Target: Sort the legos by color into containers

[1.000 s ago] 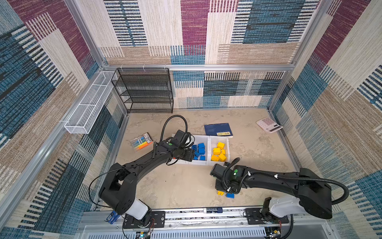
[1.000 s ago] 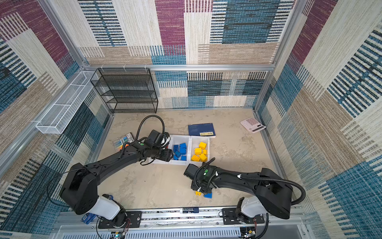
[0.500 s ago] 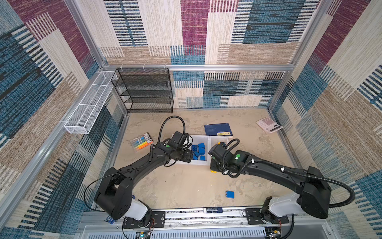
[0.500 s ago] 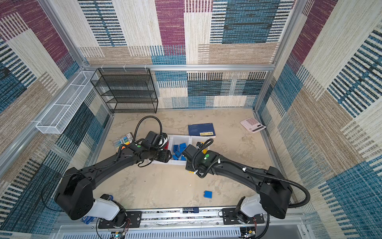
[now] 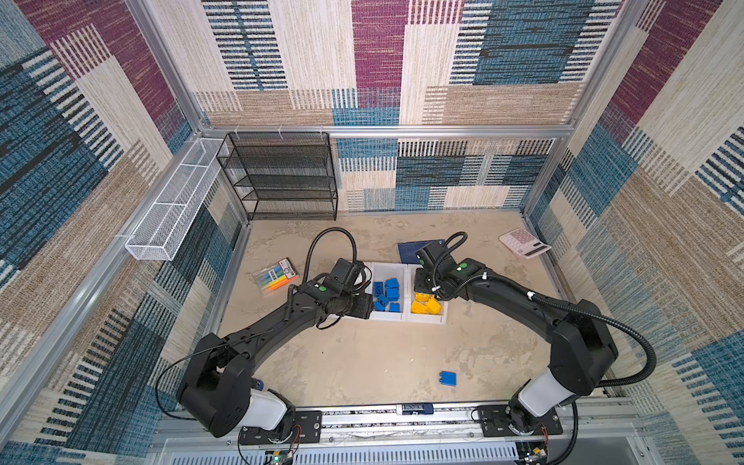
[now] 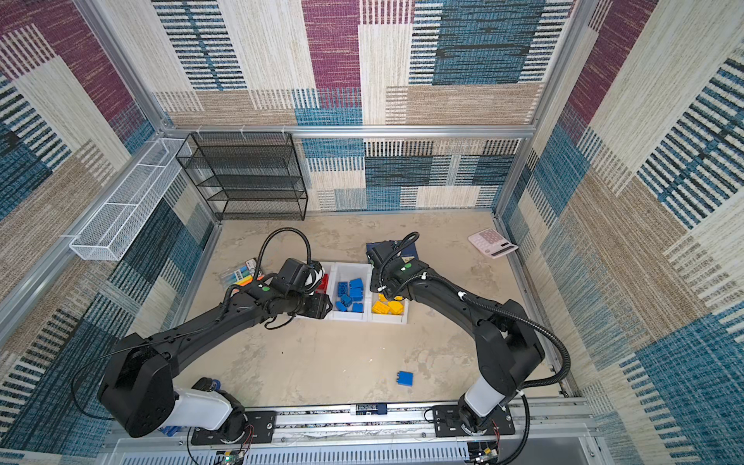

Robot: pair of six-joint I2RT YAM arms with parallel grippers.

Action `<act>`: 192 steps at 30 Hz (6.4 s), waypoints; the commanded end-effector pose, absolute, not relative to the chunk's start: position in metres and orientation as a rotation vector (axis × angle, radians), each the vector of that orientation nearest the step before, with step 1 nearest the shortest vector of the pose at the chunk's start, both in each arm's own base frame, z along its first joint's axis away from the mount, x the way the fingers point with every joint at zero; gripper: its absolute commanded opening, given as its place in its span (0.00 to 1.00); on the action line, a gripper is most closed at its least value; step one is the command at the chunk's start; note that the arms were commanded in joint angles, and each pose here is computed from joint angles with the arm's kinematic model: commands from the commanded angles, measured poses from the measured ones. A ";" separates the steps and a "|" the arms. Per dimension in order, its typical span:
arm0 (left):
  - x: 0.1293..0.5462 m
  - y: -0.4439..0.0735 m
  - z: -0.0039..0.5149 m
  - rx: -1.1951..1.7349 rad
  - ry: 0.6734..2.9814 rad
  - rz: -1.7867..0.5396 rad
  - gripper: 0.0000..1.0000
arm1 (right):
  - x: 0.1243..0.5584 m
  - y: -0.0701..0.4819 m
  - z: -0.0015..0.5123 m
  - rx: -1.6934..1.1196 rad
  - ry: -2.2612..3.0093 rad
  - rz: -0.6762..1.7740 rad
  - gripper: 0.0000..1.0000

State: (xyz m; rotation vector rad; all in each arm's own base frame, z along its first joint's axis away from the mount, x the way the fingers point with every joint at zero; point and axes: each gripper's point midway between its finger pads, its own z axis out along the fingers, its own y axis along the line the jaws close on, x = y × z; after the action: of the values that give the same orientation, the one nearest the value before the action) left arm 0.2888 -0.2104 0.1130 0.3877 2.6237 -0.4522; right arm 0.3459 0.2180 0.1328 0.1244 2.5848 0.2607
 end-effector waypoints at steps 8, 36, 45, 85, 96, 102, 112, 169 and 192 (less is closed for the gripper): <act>0.294 -0.215 0.113 0.381 2.624 -0.463 0.65 | 0.347 0.219 0.148 0.112 2.547 0.293 0.82; 0.297 -0.217 0.108 0.365 2.640 -0.462 0.65 | 0.229 0.171 0.093 0.245 2.758 0.188 0.78; 0.298 -0.218 0.100 0.364 2.655 -0.467 0.65 | 0.151 0.166 0.056 0.306 2.902 0.210 0.75; 0.291 -0.213 0.110 0.383 2.643 -0.457 0.65 | 0.338 0.284 0.148 -0.165 2.591 0.261 0.41; 0.280 -0.196 0.111 0.344 2.626 -0.415 0.65 | 0.409 0.327 0.135 -0.253 2.575 0.281 0.48; 0.281 -0.198 0.109 0.353 2.633 -0.423 0.65 | 0.407 0.324 0.145 -0.230 2.553 0.298 0.81; 0.281 -0.196 0.110 0.347 2.631 -0.414 0.65 | 0.402 0.318 0.151 -0.210 2.544 0.306 0.83; 0.393 0.020 0.098 -0.099 1.909 0.178 0.95 | 0.375 -0.003 0.142 0.024 1.620 0.026 1.00; 0.399 0.031 0.095 -0.144 1.940 0.160 0.99 | 0.375 -0.004 0.143 0.027 1.616 0.024 1.00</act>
State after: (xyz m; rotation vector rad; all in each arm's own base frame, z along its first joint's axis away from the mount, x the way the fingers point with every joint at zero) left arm 0.3943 0.0305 0.0837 -0.1389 1.9875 0.1631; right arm 0.3748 -0.0058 0.1314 0.0423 1.6624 0.0218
